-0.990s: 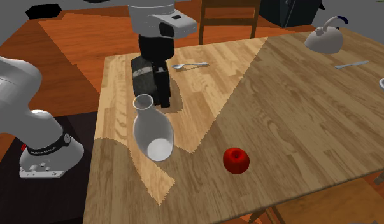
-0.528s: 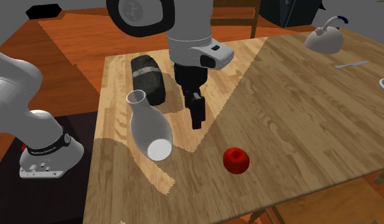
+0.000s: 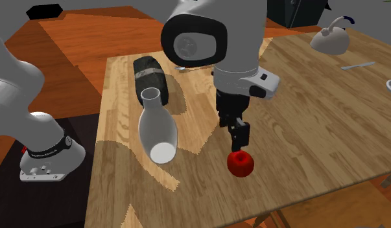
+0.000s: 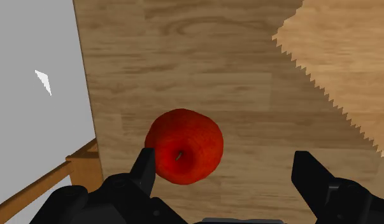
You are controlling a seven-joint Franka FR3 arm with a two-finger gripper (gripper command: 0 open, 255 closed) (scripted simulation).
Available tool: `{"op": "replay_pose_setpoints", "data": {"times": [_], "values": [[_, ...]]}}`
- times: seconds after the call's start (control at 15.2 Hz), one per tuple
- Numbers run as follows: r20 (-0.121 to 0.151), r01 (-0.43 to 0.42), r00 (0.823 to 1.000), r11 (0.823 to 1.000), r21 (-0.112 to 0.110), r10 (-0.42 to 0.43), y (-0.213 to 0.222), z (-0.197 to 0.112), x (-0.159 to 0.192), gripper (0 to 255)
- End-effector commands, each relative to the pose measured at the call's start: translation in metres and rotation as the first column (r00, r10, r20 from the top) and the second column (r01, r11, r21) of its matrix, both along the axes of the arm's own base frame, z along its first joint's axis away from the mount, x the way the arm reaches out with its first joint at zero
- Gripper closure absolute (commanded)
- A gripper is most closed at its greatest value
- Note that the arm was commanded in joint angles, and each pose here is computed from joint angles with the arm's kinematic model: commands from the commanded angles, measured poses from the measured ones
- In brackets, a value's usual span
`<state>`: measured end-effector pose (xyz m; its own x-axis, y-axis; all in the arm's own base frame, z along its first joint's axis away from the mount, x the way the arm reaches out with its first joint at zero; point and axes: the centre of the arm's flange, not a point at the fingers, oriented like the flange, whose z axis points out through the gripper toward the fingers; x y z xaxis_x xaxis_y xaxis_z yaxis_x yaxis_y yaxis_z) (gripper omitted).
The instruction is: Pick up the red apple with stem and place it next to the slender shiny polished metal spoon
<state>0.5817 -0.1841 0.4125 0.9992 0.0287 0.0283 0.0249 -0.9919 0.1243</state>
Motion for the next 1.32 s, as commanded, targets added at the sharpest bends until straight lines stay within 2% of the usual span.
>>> {"op": "replay_pose_setpoints", "data": {"times": [0.0, 0.2, 0.73, 1.25], "values": [[0.007, -0.001, 1.0, 1.0, -0.001, 0.001, -0.013, -0.014, 0.02, 0], [0.017, -0.002, 1.0, 1.0, -0.002, 0.002, -0.031, -0.031, 0.05, 0], [0.017, -0.002, 1.0, 1.0, -0.002, 0.002, -0.037, -0.071, 0.053, 0], [0.017, -0.002, 1.0, 1.0, -0.002, 0.002, -0.037, -0.071, 0.053, 0]]}}
